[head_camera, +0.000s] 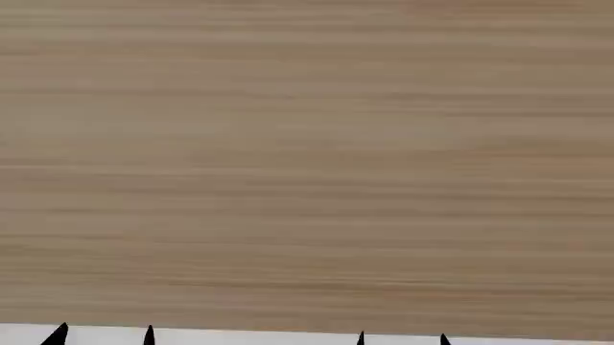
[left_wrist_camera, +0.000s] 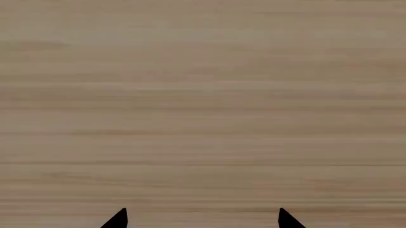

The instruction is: Put the right moka pot on the stove.

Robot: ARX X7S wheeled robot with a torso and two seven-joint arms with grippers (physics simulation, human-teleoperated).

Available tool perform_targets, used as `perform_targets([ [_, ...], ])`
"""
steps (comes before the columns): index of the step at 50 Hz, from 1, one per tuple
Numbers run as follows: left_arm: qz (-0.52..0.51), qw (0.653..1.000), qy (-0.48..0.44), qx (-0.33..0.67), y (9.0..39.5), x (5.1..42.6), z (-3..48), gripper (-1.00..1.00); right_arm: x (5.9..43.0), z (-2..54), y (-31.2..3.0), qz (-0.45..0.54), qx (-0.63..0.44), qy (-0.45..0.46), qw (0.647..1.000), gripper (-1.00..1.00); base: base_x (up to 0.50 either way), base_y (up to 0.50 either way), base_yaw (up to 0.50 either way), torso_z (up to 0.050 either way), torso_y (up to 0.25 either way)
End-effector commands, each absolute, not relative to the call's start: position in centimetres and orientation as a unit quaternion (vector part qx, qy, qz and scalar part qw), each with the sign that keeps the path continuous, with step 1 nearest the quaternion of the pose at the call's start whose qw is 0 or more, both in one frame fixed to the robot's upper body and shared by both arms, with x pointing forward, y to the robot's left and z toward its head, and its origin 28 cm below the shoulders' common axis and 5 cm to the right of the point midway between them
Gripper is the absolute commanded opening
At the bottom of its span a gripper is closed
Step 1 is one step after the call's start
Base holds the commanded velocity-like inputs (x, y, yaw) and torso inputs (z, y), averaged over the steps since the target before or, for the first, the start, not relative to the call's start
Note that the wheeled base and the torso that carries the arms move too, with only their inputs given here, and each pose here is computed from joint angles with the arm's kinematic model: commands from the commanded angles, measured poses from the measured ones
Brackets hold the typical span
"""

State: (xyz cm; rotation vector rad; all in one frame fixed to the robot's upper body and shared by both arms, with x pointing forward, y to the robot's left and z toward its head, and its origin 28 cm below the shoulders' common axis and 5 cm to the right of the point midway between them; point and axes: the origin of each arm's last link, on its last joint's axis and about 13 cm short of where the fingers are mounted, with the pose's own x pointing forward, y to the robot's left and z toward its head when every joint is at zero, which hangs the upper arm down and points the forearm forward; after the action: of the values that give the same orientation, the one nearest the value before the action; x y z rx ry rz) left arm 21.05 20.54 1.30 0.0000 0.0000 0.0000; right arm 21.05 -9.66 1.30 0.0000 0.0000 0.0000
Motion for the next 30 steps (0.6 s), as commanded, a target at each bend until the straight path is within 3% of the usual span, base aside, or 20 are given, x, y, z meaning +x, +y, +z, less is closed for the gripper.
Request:
perform_targets([
  [1,0.000,1.000,0.000,0.005,20.57,21.05,1.30,1.00,21.05,1.30,-9.65,0.000,-0.005,0.000,1.000,1.00,0.00,0.00,0.00,0.000,0.000],
  [15,-0.010,1.000,-0.012,-0.027,20.59,20.96,1.36,1.00,20.70,1.32,-9.66,-0.005,0.006,0.004,1.000,1.00,0.00,0.00,0.00,0.000,0.000],
  [30,-0.010,1.000,-0.015,-0.023,20.57,20.98,1.37,1.00,20.97,1.01,-9.79,-0.013,0.000,0.011,1.000,1.00,0.00,0.00,0.00,0.031,0.007],
])
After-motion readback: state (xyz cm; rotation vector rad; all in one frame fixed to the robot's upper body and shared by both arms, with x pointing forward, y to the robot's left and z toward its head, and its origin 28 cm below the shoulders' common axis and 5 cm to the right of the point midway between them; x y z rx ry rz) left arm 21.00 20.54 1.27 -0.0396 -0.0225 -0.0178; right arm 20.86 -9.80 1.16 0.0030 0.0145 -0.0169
